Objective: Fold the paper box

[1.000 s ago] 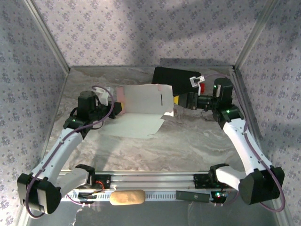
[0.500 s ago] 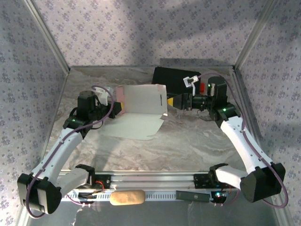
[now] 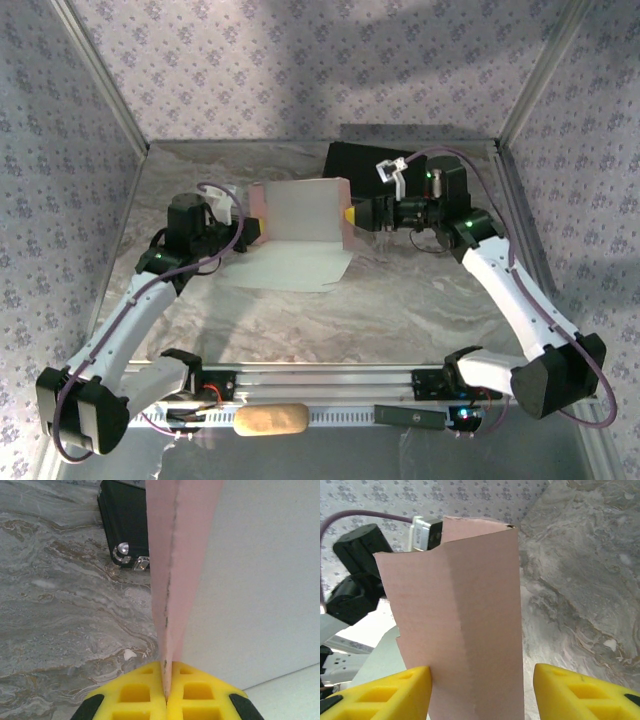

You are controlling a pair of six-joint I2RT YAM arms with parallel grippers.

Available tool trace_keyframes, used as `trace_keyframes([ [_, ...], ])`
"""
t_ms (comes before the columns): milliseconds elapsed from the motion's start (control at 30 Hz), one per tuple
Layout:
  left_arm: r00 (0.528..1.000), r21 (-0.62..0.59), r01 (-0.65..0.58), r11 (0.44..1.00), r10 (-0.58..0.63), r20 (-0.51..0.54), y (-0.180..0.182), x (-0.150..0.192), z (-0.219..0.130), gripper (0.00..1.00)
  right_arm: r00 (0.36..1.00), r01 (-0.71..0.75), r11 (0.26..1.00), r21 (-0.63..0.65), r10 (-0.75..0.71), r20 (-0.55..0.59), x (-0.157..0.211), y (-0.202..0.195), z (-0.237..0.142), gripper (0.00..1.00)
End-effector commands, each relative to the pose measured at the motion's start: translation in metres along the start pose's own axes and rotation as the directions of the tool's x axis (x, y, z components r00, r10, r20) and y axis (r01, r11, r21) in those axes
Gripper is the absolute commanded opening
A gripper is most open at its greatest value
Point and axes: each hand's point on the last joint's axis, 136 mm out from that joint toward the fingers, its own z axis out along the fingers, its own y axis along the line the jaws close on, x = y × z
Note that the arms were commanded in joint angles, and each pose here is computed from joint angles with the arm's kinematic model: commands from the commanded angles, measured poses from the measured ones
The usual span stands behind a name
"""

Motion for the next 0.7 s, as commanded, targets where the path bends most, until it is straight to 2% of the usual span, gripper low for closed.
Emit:
trace_keyframes([
  [0,0.997,0.056,-0.057,0.997,0.054,0.048,-0.022,-0.02,-0.009,0.0,0.999,0.037,0.998,0.043,-0.037,-0.002,-0.008,-0.001,0.003,0.57],
  [100,0.997,0.056,-0.064,0.996,0.062,0.046,-0.024,-0.019,-0.01,0.0,0.999,0.046,0.997,0.066,-0.045,-0.013,-0.009,-0.003,0.008,0.57],
  [400,0.995,0.051,-0.096,0.994,0.094,0.046,-0.03,-0.017,-0.01,0.0,0.997,0.057,0.991,0.125,-0.05,-0.057,-0.004,-0.015,0.025,0.44],
  [667,0.993,0.045,-0.114,0.992,0.112,0.044,-0.033,-0.016,-0.008,0.0,0.994,0.085,0.963,0.257,-0.064,-0.091,0.002,-0.028,0.036,0.4],
])
